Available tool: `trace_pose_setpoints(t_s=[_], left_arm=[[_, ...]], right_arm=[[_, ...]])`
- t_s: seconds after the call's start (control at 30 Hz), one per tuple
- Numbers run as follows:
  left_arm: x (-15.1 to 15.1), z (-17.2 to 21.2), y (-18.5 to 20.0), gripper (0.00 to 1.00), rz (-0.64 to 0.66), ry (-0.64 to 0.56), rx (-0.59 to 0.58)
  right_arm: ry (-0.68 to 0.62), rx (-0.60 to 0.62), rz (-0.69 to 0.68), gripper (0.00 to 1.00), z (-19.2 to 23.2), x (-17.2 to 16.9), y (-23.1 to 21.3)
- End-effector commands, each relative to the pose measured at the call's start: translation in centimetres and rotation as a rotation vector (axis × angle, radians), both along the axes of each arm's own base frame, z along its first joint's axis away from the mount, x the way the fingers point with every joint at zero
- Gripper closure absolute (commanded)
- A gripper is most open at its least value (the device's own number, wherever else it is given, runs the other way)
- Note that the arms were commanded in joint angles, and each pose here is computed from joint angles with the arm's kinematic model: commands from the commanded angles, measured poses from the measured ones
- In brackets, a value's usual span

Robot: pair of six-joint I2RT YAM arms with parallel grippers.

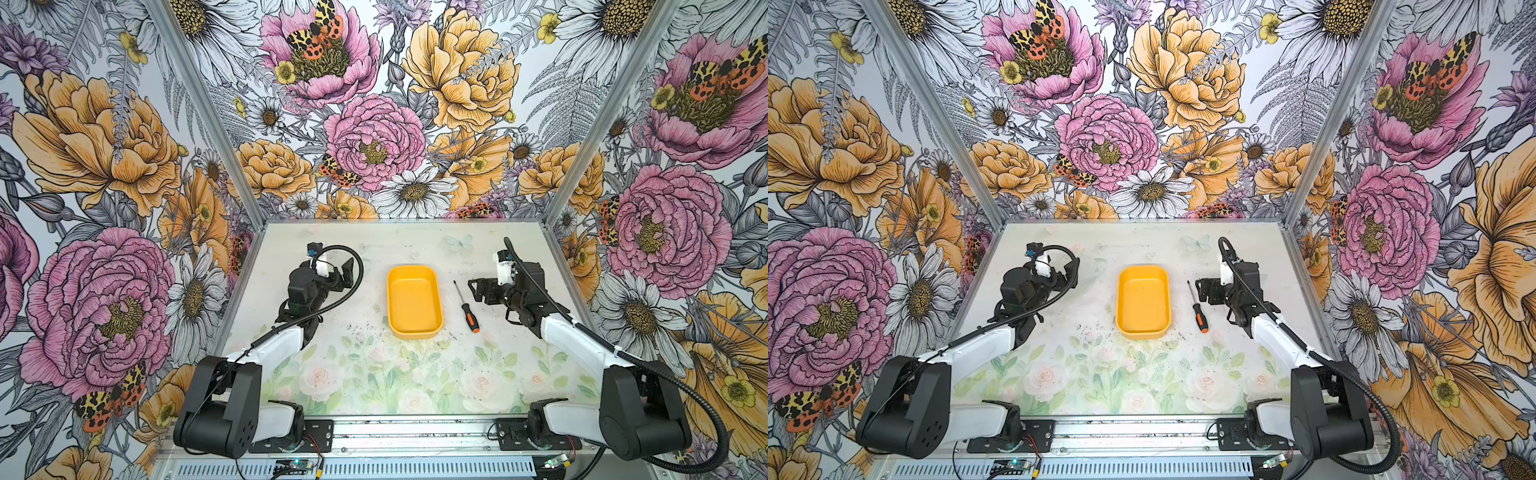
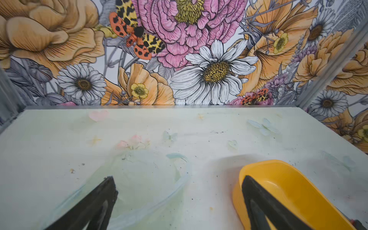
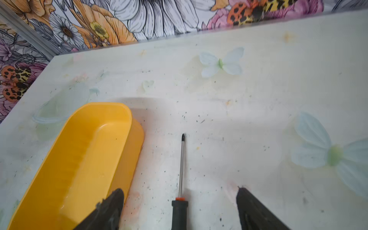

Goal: Put the screwdriver in the bin
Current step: 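Reach the right gripper down over the screwdriver handle while the left arm lifts slightly, then close the right gripper on the black-and-orange screwdriver handle and lift it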

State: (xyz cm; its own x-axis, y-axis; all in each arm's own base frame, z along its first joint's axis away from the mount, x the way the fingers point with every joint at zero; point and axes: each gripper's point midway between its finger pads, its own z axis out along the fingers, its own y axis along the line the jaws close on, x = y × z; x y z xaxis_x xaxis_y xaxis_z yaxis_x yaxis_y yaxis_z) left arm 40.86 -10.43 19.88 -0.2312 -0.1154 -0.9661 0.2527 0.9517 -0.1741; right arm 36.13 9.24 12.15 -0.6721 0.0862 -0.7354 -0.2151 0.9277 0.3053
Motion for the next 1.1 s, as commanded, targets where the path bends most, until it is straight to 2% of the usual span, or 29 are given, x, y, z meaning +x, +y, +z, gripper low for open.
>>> trace_pose_setpoints(t_s=[0.0, 0.2, 0.57, 0.93, 1.07], left_arm=[[0.6, -0.7, -2.7, 0.01, -0.084, 0.07, -0.05], [0.7, -2.1, -4.0, 0.01, -0.102, 0.142, -0.095], [-0.2, -4.5, -3.6, 0.01, -0.08, 0.247, -0.059], [-0.8, -4.9, -3.3, 0.01, -0.086, 0.278, -0.036], [-0.9, -4.9, -3.2, 0.01, -0.088, 0.279, -0.036]], right_arm=[[0.128, 0.033, -0.017, 0.13, -2.7, -1.6, 0.5], [0.218, 0.042, 0.006, 0.19, -4.7, -2.3, 1.5], [0.32, -0.001, 0.014, 0.25, -6.9, -3.6, 3.2], [0.437, -0.164, -0.033, 0.34, -8.5, -4.3, 2.6], [0.457, -0.175, -0.044, 0.39, -8.6, -4.3, 2.4]])
